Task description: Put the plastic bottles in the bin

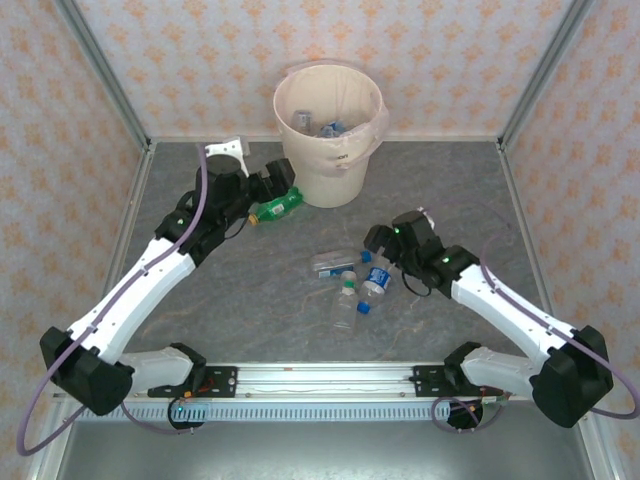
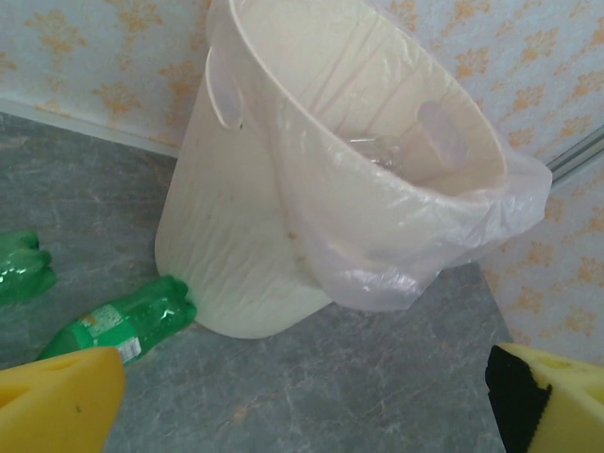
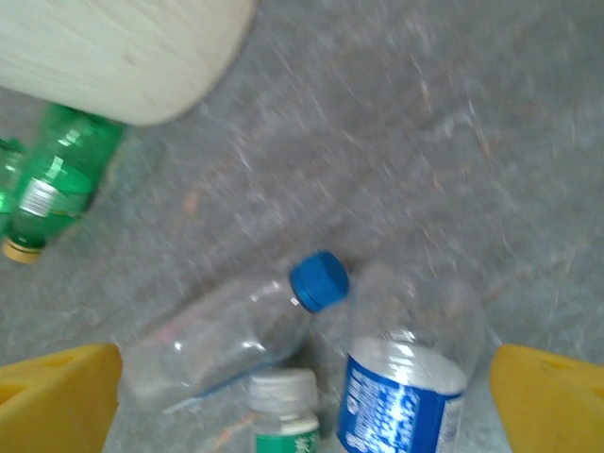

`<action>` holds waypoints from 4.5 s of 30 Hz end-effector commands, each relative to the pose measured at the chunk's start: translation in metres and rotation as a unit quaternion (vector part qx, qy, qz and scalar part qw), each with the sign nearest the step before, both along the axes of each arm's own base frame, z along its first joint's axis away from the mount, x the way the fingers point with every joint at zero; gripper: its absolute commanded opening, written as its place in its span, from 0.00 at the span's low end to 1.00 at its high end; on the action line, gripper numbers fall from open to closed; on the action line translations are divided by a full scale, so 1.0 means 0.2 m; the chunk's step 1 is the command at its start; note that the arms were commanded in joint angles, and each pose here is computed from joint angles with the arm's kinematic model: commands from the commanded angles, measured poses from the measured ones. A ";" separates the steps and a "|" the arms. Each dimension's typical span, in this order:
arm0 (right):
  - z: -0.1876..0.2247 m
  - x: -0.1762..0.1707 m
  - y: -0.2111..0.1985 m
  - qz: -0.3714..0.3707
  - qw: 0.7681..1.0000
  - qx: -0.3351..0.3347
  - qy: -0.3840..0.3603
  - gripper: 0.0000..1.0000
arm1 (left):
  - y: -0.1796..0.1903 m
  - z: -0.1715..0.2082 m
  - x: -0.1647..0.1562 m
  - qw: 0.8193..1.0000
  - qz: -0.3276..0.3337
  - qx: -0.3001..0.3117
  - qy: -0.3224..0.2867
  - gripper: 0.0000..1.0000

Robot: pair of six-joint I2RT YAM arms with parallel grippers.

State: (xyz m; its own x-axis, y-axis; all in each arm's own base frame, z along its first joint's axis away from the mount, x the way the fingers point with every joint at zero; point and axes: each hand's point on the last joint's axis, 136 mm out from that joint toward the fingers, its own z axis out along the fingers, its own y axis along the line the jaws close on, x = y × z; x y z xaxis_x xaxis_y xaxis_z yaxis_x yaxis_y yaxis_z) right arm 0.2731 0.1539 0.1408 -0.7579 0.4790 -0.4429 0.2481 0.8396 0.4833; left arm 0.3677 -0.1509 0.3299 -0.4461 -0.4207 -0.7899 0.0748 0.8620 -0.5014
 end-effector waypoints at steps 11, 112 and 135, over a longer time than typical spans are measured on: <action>-0.29 -0.14 0.10 -0.029 0.992 0.101 0.069 0.77 | 0.04 -0.03 -0.10 1.000 -0.011 0.012 -0.006 0.99; 1.34 1.40 0.46 -0.028 0.942 -0.058 -0.328 0.57 | 0.20 0.21 -0.23 0.998 0.040 0.013 -0.055 0.99; 1.52 1.26 0.40 -0.031 0.939 -0.040 -0.341 1.00 | 0.20 0.17 -0.22 0.998 0.040 0.016 -0.045 0.99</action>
